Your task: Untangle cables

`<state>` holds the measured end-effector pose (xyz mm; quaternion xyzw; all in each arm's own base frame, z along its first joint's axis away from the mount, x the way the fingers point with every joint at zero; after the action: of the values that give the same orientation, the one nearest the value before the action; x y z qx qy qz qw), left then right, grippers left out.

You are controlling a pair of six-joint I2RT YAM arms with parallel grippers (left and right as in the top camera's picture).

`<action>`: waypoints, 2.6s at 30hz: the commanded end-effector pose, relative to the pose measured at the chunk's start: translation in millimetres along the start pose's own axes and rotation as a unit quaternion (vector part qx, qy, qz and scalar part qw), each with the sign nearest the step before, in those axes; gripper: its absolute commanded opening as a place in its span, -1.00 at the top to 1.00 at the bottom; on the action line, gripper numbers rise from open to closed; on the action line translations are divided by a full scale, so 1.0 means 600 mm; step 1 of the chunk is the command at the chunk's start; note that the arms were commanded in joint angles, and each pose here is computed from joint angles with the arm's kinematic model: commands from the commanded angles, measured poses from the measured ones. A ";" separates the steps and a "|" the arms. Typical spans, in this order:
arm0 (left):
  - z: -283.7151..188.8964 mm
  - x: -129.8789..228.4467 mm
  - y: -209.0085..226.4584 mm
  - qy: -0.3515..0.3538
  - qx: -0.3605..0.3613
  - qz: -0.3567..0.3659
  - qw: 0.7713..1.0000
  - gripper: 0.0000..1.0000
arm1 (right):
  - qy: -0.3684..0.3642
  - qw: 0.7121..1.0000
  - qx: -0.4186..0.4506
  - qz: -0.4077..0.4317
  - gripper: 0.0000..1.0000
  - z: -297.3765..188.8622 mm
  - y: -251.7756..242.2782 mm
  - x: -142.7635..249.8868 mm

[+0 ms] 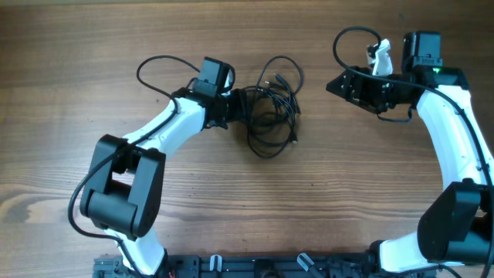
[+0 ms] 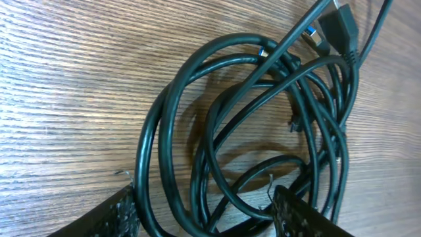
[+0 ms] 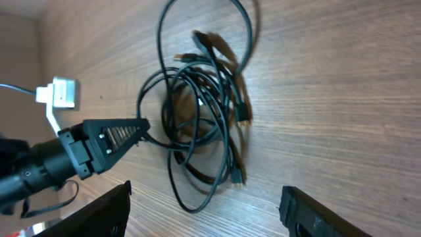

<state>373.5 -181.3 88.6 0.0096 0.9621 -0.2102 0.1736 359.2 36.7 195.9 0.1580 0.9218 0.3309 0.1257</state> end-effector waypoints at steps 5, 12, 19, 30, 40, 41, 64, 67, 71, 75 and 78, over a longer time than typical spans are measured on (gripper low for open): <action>-0.012 -0.006 -0.024 -0.021 -0.010 0.023 0.999 -0.30 | -0.010 1.000 0.018 -0.008 -0.50 -0.006 -0.004 0.000; 0.018 0.016 -0.029 0.002 -0.021 0.032 0.999 -0.30 | -0.010 1.000 0.018 -0.006 -0.51 -0.006 -0.004 0.000; 0.031 0.019 -0.017 0.003 -0.043 0.031 0.999 -0.30 | -0.010 1.000 0.018 -0.006 -0.51 -0.006 -0.004 0.000; 0.058 0.033 -0.010 0.018 -0.053 0.033 0.998 -0.22 | -0.011 1.000 0.018 -0.004 -0.52 -0.006 -0.004 -0.001; 0.059 0.027 -0.013 0.009 -0.048 0.035 0.998 -0.16 | -0.011 1.000 0.018 -0.004 -0.51 -0.006 -0.003 -0.001; 0.059 0.027 -0.013 0.009 -0.048 0.035 0.998 -0.15 | -0.011 1.000 0.018 -0.004 -0.51 -0.006 -0.003 -0.001; 0.059 0.027 -0.013 0.009 -0.048 0.035 0.998 -0.16 | -0.011 1.000 0.018 -0.004 -0.52 -0.006 -0.003 -0.001; 0.059 0.027 -0.013 0.009 -0.048 0.035 0.998 -0.16 | -0.011 1.000 0.018 -0.004 -0.52 -0.006 -0.003 -0.001; 0.059 0.027 -0.013 0.009 -0.048 0.035 0.998 -0.16 | -0.011 1.000 0.018 -0.004 -0.52 -0.006 -0.003 -0.001; 0.059 0.027 -0.013 0.009 -0.048 0.035 0.998 -0.11 | -0.011 1.000 0.018 -0.006 -0.52 -0.006 -0.004 -0.001; 0.058 0.025 -0.013 0.007 -0.047 0.034 0.998 -0.10 | -0.011 1.000 0.018 -0.007 -0.52 -0.006 -0.004 0.000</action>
<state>368.0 -202.3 62.8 0.0336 0.9702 -0.1641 0.1750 359.2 33.5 193.6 0.1629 0.9264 0.3148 0.1272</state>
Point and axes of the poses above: each gripper's point midway between its finger pads, its own z axis out along the fingers, its own y axis along the line the jaws close on, x = y × z, the point moved 6 cm from there along -z, back along the fingers, and after that the axes turned 10 degrees about z, right-handed, at the moved point
